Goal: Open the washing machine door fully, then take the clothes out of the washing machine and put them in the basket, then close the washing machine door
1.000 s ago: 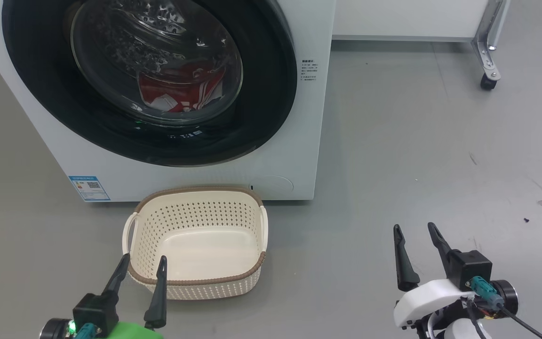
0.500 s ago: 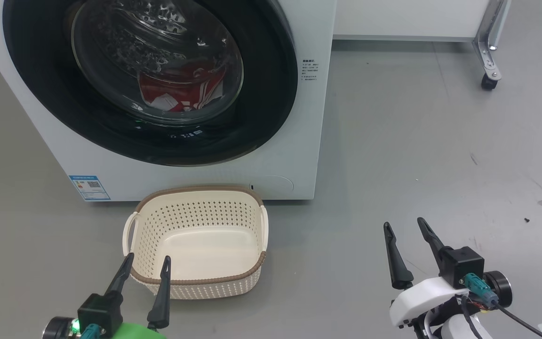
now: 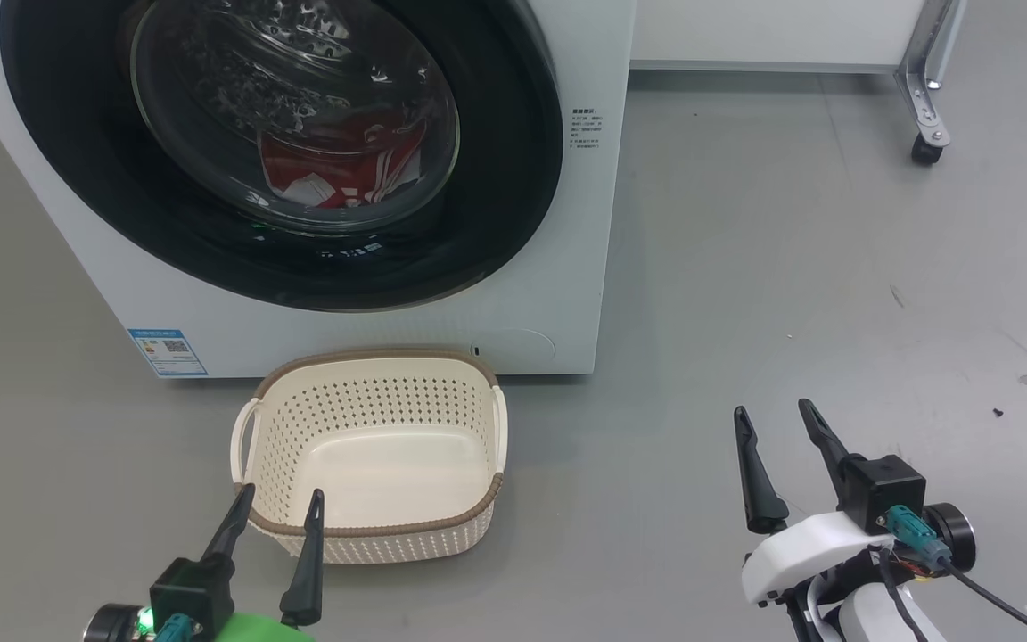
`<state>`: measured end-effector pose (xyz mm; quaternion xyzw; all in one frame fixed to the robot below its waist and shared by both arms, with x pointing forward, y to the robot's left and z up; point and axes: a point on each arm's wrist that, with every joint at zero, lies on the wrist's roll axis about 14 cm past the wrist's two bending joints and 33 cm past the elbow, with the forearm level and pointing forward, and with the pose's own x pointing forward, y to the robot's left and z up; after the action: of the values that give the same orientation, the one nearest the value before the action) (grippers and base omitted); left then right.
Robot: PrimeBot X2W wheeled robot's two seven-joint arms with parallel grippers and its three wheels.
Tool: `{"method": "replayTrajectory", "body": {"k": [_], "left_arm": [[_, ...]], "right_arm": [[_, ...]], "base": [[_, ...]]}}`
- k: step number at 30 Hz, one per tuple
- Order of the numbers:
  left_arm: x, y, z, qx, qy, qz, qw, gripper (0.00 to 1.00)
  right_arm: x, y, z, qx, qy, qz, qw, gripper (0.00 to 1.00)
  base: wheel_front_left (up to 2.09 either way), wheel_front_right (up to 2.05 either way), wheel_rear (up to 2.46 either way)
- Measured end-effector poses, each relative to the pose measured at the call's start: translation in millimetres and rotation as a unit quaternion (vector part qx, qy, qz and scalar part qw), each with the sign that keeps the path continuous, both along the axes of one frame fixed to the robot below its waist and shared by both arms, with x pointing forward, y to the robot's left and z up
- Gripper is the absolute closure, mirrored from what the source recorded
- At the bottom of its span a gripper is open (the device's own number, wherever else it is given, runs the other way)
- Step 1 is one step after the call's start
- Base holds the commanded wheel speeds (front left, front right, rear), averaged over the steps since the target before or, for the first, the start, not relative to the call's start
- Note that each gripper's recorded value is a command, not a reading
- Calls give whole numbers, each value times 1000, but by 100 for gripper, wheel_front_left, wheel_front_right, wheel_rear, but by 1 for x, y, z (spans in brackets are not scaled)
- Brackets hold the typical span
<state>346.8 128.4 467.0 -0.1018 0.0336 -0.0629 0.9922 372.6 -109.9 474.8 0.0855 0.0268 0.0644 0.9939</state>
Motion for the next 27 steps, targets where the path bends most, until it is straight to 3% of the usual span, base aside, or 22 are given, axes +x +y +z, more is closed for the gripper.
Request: {"method": "replayTrajectory", "body": {"k": [27], "left_arm": [[0, 2, -2, -3, 3, 3, 1000, 0]], "right_arm": [[2, 0, 1, 9, 1, -3, 1000, 0]], "base": [[0, 0, 0]]}}
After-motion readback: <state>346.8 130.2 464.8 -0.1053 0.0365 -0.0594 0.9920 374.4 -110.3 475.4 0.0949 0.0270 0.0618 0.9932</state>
